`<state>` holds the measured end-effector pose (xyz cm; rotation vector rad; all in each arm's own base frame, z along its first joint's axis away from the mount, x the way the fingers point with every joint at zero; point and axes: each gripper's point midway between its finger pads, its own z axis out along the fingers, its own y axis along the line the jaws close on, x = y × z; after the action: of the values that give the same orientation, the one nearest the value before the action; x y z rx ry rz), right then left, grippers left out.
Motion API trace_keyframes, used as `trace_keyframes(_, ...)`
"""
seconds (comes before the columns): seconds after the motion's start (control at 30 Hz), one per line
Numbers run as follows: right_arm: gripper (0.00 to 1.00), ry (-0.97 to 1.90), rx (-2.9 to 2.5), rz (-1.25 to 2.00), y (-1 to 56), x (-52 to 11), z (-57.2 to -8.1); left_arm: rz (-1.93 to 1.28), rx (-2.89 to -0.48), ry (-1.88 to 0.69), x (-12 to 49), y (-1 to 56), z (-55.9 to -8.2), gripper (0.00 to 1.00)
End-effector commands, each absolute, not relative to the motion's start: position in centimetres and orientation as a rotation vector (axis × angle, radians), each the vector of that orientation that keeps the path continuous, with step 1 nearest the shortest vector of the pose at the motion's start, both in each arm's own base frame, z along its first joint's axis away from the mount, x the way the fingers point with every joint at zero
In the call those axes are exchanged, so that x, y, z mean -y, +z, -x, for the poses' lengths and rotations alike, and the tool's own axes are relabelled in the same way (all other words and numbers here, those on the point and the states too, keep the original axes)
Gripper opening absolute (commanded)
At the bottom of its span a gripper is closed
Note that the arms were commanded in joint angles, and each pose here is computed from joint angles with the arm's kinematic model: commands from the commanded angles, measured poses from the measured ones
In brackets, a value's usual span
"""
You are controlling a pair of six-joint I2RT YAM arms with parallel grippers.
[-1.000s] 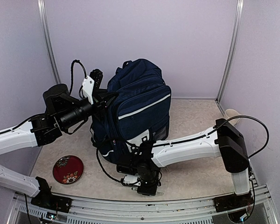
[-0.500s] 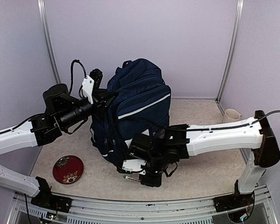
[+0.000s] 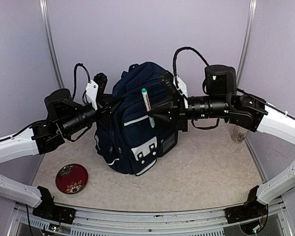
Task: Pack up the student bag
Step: Pick up the pen from the corner of the board, then place the pen in the upper front pocket of the bag.
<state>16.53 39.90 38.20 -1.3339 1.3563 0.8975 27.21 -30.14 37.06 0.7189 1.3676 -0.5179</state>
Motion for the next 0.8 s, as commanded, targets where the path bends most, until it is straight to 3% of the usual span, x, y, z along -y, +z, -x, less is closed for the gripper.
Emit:
trace_keyframes(0.0,0.0,0.84,-1.032,1.19,45.7,-39.8,-19.9,-0.69,-1.367,-0.514,29.2,37.3,-27.4,0.03)
trace_keyframes(0.17,0.0,0.798,-0.966,1.126,47.3,-39.8,-24.4,-0.7,-1.364,-0.528,29.4,37.4,-27.2,0.03)
trace_keyframes(0.4,0.0,0.755,-1.074,1.173,43.9,-40.0,-28.5,-0.703,-1.367,-0.525,29.5,37.2,-27.2,0.03)
trace_keyframes(0.77,0.0,0.688,-1.359,1.345,38.9,-37.5,-28.3,-0.714,-1.358,-0.516,29.7,37.3,-27.3,0.03)
